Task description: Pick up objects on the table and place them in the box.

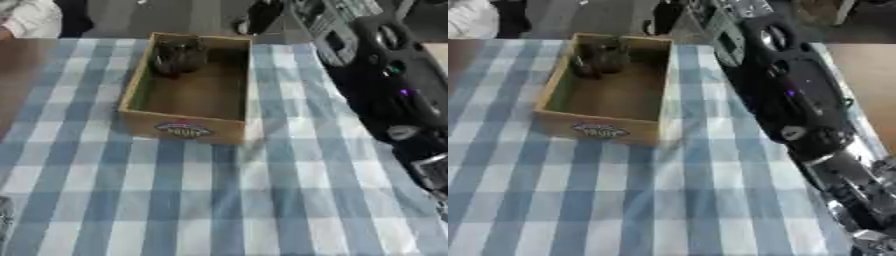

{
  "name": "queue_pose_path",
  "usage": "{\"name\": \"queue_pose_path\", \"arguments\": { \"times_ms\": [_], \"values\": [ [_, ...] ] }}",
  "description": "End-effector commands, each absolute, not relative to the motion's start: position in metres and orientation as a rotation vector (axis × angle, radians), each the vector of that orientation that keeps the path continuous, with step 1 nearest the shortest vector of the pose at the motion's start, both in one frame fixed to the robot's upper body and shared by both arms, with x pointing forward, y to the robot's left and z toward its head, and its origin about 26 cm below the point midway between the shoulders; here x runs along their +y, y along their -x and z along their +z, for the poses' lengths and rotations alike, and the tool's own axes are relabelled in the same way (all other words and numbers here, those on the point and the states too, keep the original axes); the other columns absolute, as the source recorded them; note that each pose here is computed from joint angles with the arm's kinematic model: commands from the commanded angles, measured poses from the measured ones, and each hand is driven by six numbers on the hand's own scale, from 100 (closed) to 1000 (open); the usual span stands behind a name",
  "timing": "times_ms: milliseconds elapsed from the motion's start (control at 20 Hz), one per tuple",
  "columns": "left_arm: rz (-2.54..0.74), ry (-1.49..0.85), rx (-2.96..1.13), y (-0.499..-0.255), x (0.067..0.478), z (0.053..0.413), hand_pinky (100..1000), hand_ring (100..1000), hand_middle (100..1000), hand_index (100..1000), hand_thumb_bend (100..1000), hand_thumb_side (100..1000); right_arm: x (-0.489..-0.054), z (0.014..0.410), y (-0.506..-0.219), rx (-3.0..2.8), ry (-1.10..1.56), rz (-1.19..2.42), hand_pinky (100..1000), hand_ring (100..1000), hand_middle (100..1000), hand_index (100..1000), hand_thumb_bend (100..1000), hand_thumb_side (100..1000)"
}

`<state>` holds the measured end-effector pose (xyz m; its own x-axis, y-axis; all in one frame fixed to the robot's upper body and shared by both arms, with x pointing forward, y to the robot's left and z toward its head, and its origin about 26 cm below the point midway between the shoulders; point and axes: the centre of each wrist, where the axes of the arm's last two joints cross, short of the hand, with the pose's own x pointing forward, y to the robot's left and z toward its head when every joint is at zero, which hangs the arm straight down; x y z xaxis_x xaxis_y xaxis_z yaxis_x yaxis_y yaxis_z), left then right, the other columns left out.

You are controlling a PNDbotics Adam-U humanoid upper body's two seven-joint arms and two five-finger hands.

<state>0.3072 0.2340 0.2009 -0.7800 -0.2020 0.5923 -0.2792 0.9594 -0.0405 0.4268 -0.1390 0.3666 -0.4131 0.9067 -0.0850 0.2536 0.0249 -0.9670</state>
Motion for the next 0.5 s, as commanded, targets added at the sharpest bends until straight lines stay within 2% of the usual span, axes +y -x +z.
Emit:
{"name": "queue_pose_path", "arguments": {
  "times_ms": [50,100,150,200,250,350,400,450,500],
  "values": [
    [0.172,-0.365,-2.523,-0.305,0.238,0.209,803,624,658,801,100,666,-0.156,0.395,-0.374,-1.927,1.227,1.269,773,849,613,827,434,260],
    [0.174,-0.367,-2.524,-0.305,0.238,0.209,803,624,658,801,100,666,-0.16,0.398,-0.349,-1.986,1.213,1.205,764,842,606,826,439,290],
    [0.176,-0.368,-2.525,-0.305,0.238,0.21,803,624,658,802,100,666,-0.163,0.399,-0.327,-2.035,1.197,1.145,758,839,609,826,366,300],
    [0.178,-0.368,-2.526,-0.305,0.238,0.21,803,624,658,802,100,666,-0.168,0.399,-0.309,-2.079,1.185,1.085,753,835,599,826,445,333],
    [0.18,-0.37,-2.526,-0.305,0.239,0.21,803,624,659,803,100,666,-0.172,0.397,-0.295,-2.112,1.174,1.034,746,831,594,825,449,363],
    [0.184,-0.372,-2.528,-0.305,0.239,0.21,802,624,659,804,100,665,-0.18,0.391,-0.288,-2.155,1.153,0.948,740,828,592,826,453,410],
    [0.188,-0.374,-2.528,-0.305,0.239,0.21,802,624,660,806,100,666,-0.184,0.386,-0.288,-2.179,1.136,0.906,735,825,591,826,458,476],
    [0.19,-0.375,-2.528,-0.305,0.239,0.211,802,624,660,806,100,665,-0.188,0.381,-0.29,-2.204,1.113,0.87,732,824,590,826,437,495],
    [0.193,-0.376,-2.528,-0.305,0.239,0.211,802,624,661,808,100,665,-0.192,0.375,-0.292,-2.229,1.08,0.838,732,829,609,853,297,510]
  ]
}}
